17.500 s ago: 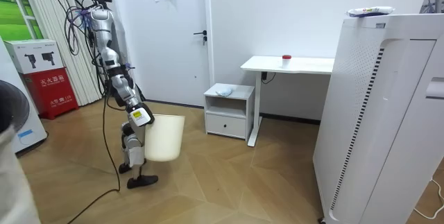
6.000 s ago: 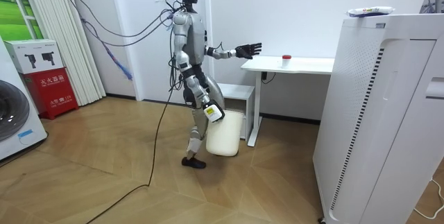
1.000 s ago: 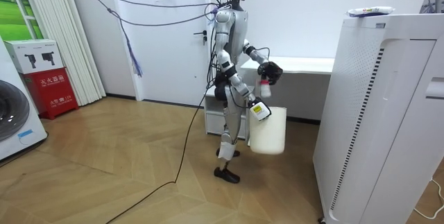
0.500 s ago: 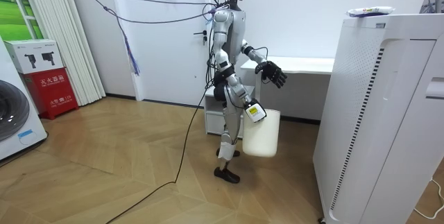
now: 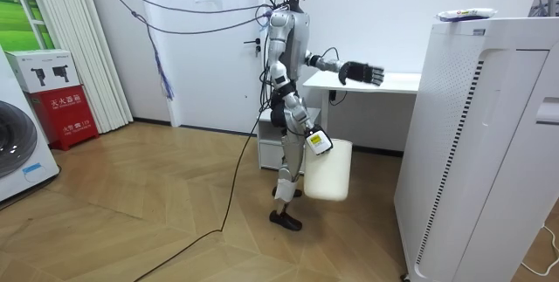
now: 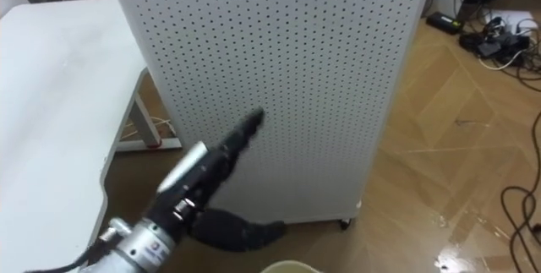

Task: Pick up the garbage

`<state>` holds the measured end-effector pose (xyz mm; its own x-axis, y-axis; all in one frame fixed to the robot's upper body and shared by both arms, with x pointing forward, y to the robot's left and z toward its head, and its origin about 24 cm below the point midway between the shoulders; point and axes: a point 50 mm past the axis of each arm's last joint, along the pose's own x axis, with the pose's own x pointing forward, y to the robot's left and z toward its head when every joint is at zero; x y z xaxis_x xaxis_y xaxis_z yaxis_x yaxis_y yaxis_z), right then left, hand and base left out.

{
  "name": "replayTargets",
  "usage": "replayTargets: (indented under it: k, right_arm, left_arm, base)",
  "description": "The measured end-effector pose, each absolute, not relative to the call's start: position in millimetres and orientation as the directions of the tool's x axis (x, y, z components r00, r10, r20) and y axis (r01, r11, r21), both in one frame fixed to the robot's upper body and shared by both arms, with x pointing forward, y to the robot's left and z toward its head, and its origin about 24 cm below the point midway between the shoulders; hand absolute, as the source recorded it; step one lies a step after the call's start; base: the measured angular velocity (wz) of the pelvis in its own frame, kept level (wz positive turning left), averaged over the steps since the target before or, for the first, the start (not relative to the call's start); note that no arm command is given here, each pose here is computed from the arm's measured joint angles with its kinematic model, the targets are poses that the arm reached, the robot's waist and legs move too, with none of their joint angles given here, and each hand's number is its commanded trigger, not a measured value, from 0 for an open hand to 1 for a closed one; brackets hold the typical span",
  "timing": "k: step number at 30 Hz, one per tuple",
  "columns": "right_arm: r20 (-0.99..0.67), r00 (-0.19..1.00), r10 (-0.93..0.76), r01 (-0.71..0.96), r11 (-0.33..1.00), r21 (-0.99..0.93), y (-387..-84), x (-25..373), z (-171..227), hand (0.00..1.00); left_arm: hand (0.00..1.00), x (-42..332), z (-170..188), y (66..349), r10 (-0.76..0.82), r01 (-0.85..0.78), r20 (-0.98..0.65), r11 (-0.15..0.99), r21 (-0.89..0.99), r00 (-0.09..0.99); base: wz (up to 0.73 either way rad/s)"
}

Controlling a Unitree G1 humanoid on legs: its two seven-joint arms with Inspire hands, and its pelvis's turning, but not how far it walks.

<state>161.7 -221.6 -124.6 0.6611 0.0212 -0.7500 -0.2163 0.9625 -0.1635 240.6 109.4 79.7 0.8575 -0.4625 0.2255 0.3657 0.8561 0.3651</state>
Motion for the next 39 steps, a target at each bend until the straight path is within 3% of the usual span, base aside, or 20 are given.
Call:
replayTargets:
  k: [5, 15, 25, 30, 39]
  right_arm:
    - [-0.755, 0.656, -0.003, -0.184, 0.969, -0.164, -226.4, 153.6, -126.8, 1.0]
    - [-0.764, 0.644, 0.019, -0.195, 0.971, -0.14, -221.5, 144.8, -131.8, 1.0]
    - [-0.767, 0.641, -0.037, -0.145, 0.975, -0.168, -228.3, 136.8, -133.4, 1.0]
    - [-0.776, 0.627, -0.068, -0.123, 0.975, -0.185, -229.0, 130.1, -136.4, 1.0]
    - [-0.771, 0.628, -0.106, -0.086, 0.975, -0.204, -231.8, 128.1, -136.5, 1.0]
  left_arm:
    - [0.0, 240.2, 103.7, 121.3, -0.346, 0.131, 0.38, 0.862, 0.489, 0.858]
    - [0.0, 236.6, 120.0, 130.1, -0.184, -0.133, 0.579, 0.877, 0.462, 0.794]
    - [0.0, 234.0, 125.2, 136.8, -0.093, -0.23, 0.685, 0.903, 0.364, 0.722]
    - [0.0, 232.9, 134.0, 150.9, -0.025, -0.381, 0.761, 0.855, 0.352, 0.648]
    - [0.0, 225.0, 160.0, 151.0, -0.013, -0.451, 0.857, 0.846, 0.284, 0.516]
  base:
    - [0.0]
    - [-0.06]
    - [-0.39]
    - [-0.4]
    - [-0.22]
